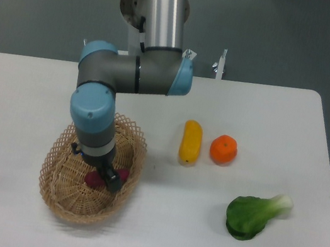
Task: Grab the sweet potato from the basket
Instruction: 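Lower the gripper onto the purple sweet potato and close on it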
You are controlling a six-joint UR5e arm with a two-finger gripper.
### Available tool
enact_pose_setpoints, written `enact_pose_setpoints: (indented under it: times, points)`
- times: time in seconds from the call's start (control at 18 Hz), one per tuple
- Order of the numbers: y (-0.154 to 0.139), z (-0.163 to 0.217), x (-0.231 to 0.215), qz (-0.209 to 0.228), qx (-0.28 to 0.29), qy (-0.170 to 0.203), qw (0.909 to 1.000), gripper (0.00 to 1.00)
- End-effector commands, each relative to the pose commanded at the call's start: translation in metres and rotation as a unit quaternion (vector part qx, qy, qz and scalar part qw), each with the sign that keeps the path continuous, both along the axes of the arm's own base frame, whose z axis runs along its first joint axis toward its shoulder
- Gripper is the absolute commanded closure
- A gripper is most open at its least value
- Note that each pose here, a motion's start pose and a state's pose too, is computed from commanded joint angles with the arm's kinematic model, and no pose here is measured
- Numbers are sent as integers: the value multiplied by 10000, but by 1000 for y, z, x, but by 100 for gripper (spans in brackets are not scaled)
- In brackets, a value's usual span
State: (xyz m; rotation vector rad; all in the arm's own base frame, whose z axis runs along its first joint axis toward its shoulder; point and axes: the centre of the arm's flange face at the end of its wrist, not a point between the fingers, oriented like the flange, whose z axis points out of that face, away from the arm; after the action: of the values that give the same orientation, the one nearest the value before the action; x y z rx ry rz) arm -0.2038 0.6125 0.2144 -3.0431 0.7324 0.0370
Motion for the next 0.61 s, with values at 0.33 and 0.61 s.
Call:
enact_pose_setpoints:
  times: [0.33, 0.61]
  points:
    - [-1, -16, 6, -37, 100, 102, 9999, 0]
    - [0, -10, 5, -44, 153, 133, 9998, 44]
